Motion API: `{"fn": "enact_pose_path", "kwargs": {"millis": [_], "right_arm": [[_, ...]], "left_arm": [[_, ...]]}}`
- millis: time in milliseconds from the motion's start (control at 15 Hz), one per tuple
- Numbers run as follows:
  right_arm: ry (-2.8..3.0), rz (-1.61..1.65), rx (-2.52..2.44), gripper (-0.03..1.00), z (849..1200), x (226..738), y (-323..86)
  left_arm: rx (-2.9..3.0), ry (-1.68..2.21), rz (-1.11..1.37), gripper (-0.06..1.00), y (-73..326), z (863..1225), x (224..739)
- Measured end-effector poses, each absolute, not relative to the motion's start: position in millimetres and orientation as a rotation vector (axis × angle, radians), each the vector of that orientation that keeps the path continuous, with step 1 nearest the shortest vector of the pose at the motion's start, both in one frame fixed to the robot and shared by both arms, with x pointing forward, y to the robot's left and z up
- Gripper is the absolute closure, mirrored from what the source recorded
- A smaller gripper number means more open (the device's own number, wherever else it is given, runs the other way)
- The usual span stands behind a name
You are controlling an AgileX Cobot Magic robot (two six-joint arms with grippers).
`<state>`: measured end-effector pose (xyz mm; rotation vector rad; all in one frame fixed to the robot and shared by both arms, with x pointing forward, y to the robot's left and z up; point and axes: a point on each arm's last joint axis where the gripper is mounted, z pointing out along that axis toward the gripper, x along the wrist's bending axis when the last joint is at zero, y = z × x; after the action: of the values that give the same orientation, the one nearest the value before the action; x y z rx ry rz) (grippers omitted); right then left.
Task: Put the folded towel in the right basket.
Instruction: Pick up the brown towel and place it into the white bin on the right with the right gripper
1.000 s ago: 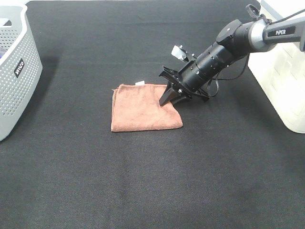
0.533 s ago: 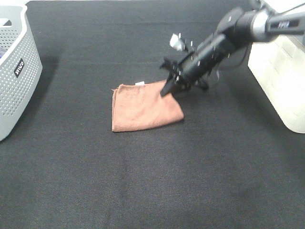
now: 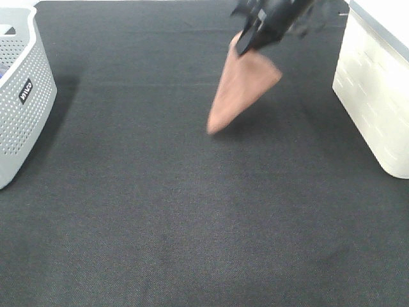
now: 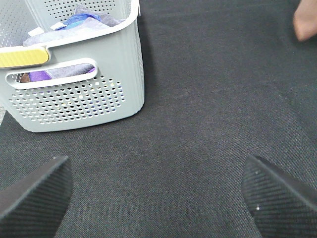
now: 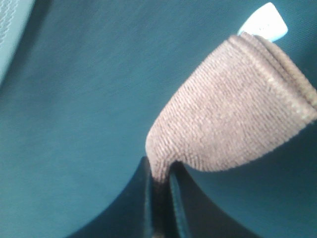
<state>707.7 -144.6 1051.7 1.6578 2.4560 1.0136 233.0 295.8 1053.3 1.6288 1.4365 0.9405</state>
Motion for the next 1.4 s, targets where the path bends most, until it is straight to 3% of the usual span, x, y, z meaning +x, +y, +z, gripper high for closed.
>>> {"fn": "enact_pose_path", "kwargs": {"millis": [267,667,1000,1267,1400], "right_arm": [[2.258,0.928,1.578,0.94,1122.5,688.9,-170.5],[1.879,0.929,1.776,0.94,1188.7,665.0,-296.8],[1.638,0.863,1.992,0.94,1190.1,651.6,-384.6],[1.599,0.829,2.039,0.94,1182.5,652.6,-401.6],[1.592,0.776,2.115,0.94,1158.5,666.2,-407.8]], "left_arm": [[1.629,1.436,0.94,0.06,295.8,1053.3,233.0],[1.629,1.436,0.94,0.06,295.8,1053.3,233.0],[1.629,1.436,0.94,0.06,295.8,1053.3,233.0],[1.629,1.436,0.94,0.06,295.8,1053.3,233.0],[1.629,1.436,0.94,0.06,295.8,1053.3,233.0]]}}
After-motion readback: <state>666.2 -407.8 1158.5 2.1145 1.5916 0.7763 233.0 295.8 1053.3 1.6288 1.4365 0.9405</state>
